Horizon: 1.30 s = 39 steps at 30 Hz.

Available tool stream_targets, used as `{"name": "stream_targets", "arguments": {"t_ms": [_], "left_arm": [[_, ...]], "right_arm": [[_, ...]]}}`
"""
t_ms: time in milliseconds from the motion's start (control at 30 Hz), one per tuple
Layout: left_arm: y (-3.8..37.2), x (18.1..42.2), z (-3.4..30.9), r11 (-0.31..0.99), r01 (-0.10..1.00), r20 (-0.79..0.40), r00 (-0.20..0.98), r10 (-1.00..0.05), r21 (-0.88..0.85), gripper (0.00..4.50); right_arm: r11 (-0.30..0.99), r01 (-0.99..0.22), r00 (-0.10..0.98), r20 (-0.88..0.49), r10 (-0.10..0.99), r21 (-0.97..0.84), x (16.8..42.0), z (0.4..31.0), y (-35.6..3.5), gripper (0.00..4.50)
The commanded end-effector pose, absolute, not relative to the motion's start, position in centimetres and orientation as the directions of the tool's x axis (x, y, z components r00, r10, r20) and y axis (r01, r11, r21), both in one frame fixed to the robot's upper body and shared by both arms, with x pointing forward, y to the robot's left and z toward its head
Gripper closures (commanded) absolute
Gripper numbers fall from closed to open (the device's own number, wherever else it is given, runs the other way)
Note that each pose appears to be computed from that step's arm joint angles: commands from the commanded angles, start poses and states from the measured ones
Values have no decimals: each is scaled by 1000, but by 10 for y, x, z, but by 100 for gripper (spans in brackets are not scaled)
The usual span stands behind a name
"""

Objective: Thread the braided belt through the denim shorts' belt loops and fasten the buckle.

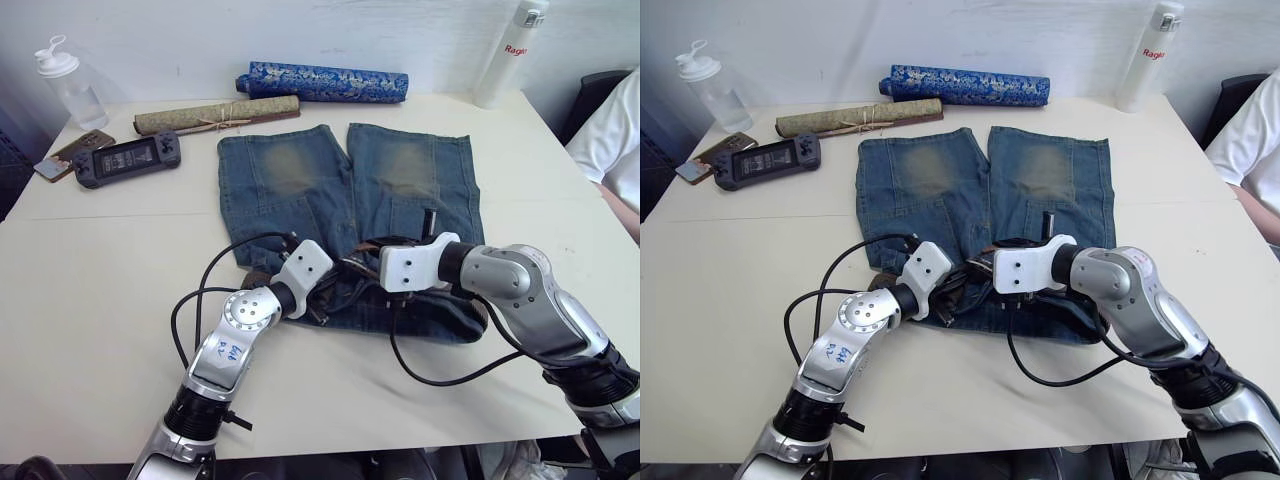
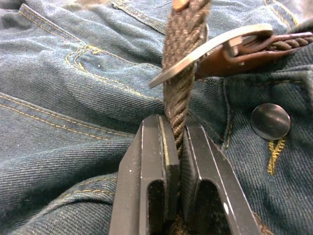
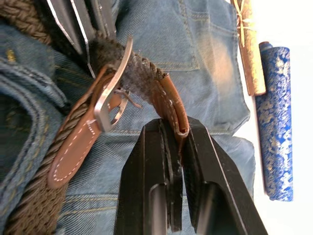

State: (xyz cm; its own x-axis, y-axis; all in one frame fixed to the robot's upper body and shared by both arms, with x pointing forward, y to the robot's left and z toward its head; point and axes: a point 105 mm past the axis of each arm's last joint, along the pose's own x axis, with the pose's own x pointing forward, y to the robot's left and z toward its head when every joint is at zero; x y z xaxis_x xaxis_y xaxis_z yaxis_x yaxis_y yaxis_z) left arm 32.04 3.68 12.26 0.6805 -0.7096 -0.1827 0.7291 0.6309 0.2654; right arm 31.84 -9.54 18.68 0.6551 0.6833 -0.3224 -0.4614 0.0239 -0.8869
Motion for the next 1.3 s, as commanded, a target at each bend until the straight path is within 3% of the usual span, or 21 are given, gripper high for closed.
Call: {"name": "stream_targets", "arguments": {"t_ms": [33,200,433,533,633,733,900,1100,1233,1300], "left_arm": [[25,314,121,592,767,-178,637,-750,248,362],[26,310,126,561,778,-183,618,-765,282,181],[73,280,158,488,825,-130,538,-833,285,181],[106,256,174,397,908,-118,412,-904,131,181],[140,253,176,358,934,-168,354,-920,9,181],[162,278,183,427,904,-145,421,-895,-15,181],[161,323,182,499,866,-102,496,-862,-5,181],[155,350,172,511,858,-109,514,-851,52,181],[154,357,166,499,862,-118,507,-854,95,296],[150,351,166,433,895,-123,444,-887,110,402]], "right_arm": [[31,-433,649,-288,704,-901,311,194,-88,450],[84,-445,667,-267,696,-892,310,193,-88,450],[151,-444,676,-219,704,-883,308,201,-90,450],[152,-434,659,-199,725,-888,306,209,-96,450],[154,-419,643,-173,746,-895,305,217,-100,450],[144,-399,614,-147,775,-906,301,224,-101,450],[140,-400,561,-121,819,-906,293,228,-96,450],[139,-394,565,-120,816,-908,293,229,-99,450],[147,-392,573,-116,811,-908,293,230,-101,450],[147,-394,580,-121,806,-907,293,229,-103,450]]}}
